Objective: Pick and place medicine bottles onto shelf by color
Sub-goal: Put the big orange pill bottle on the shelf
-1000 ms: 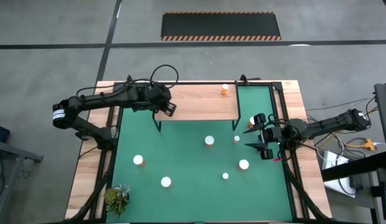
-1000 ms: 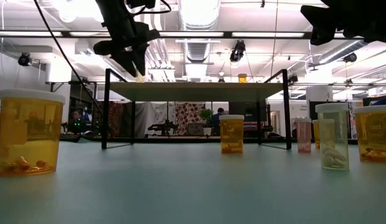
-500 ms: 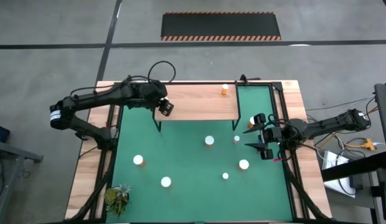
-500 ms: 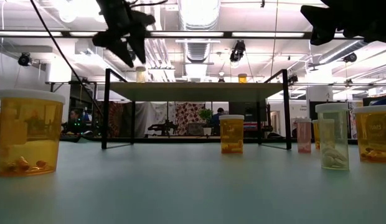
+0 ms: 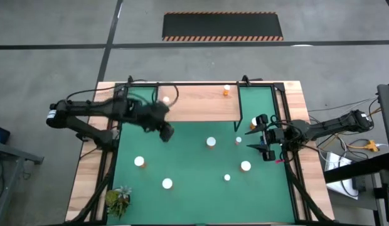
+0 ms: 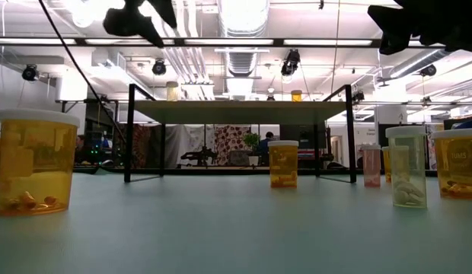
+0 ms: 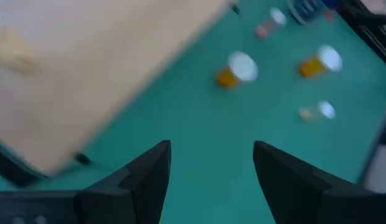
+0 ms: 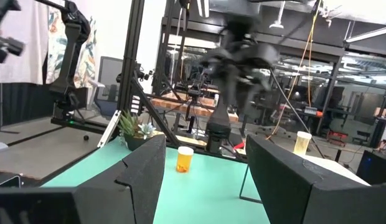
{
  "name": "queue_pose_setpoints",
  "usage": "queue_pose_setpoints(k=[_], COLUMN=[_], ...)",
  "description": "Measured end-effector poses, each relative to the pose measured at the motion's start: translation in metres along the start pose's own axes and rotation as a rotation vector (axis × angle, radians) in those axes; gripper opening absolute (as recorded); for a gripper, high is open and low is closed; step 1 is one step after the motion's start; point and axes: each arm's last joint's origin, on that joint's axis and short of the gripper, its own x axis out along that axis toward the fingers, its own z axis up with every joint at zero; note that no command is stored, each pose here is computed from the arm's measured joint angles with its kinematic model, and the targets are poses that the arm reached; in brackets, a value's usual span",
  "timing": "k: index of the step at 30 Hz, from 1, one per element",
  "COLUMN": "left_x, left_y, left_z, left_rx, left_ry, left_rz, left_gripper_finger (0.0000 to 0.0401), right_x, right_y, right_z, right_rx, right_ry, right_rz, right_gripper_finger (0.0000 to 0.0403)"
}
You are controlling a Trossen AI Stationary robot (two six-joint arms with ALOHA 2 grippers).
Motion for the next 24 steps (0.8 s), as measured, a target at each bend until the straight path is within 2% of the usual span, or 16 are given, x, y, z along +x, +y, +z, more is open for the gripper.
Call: queue_pose_setpoints(k=[5, 8, 11, 16, 20, 24], left_x=[0.001, -0.001, -0.003, 0.001, 0.008, 0.017], left_y=[-0.034, -0.047, -0.051, -0.046, -0.042, -0.033], left_z=[-0.038, -0.065, -0.091, -0.126, -0.140, -0.147], left_rx=[-0.006, -0.035, -0.102, -0.232, -0.253, -0.266], left_ry=[0.100, 0.176, 0.258, 0.329, 0.337, 0.337], left_rz=[-0.064, -0.059, 0.022, 0.219, 0.266, 0.319], left_gripper_finger=[0.0212, 0.0212, 0.0212, 0.0212, 0.0217, 0.0244], right_x=[0.000, 0.000, 0.000, 0.000, 0.000, 0.000], right_y=[0.000, 0.000, 0.000, 0.000, 0.000, 0.000], right_z=[0.002, 0.002, 0.002, 0.002, 0.002, 0.002], right_rx=[0.005, 0.008, 0.010, 0.011, 0.011, 0.011], right_ry=[-0.006, -0.006, -0.006, -0.006, -0.006, -0.006], right_rz=[-0.001, -0.001, -0.001, 0.000, 0.001, 0.001], right_gripper_finger=[0.0215, 0.0215, 0.0215, 0.0215, 0.0215, 0.0215])
